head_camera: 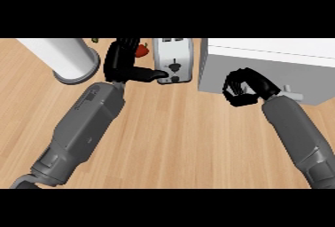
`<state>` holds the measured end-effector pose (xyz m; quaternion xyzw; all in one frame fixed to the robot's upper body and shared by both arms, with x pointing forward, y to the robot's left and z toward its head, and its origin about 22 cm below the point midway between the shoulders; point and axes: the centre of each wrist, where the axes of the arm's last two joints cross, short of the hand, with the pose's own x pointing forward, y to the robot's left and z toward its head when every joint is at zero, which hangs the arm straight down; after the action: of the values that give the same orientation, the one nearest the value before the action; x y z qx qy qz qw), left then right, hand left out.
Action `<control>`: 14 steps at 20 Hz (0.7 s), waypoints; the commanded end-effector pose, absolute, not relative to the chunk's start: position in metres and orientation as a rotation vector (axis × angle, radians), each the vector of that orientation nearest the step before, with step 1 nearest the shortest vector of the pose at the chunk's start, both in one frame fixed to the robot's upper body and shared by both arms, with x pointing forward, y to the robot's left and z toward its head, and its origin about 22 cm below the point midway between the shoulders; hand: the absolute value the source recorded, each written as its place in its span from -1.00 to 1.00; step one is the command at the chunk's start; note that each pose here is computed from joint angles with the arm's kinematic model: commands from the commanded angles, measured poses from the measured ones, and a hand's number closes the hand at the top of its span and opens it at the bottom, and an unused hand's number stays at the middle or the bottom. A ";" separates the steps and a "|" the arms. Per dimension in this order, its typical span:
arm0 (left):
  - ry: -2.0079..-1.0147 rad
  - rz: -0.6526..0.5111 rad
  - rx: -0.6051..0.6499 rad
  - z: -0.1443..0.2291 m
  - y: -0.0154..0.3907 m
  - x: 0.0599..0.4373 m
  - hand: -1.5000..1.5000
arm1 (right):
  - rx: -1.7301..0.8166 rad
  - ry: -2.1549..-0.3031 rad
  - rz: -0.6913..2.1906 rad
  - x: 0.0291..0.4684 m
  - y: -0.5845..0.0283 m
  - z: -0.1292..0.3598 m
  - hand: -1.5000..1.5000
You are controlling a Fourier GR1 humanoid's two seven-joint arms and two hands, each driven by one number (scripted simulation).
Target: Pick up the cup, place it into the drawer and close the drawer
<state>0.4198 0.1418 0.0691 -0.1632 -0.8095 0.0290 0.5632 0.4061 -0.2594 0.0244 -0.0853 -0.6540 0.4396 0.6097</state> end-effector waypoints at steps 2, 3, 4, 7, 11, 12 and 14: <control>-1.904 0.054 -0.388 0.067 0.156 0.417 -1.00 | -0.360 -1.582 0.856 0.435 -0.292 0.085 1.00; -1.887 0.034 -0.411 0.064 0.157 0.415 -1.00 | -0.354 -1.588 0.854 0.438 -0.289 0.094 1.00; -1.892 0.041 -0.410 0.058 0.151 0.412 -1.00 | -0.352 -1.592 0.848 0.436 -0.299 0.094 1.00; -1.893 0.026 -0.424 0.067 0.164 0.416 -1.00 | -0.341 -1.600 0.828 0.438 -0.297 0.101 1.00; -1.884 0.033 -0.440 0.059 0.167 0.411 -1.00 | -0.322 -1.614 0.832 0.438 -0.311 0.120 1.00; -1.883 0.021 -0.445 0.059 0.163 0.410 -1.00 | -0.325 -1.627 0.829 0.436 -0.314 0.120 1.00; -1.892 0.022 -0.459 0.065 0.165 0.413 -1.00 | -0.293 -1.640 0.823 0.439 -0.309 0.128 1.00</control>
<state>0.4128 0.1637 0.0628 -0.1864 -0.8031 0.0126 0.5659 0.4047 -0.2878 0.0356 0.0024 -0.6524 0.4067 0.6395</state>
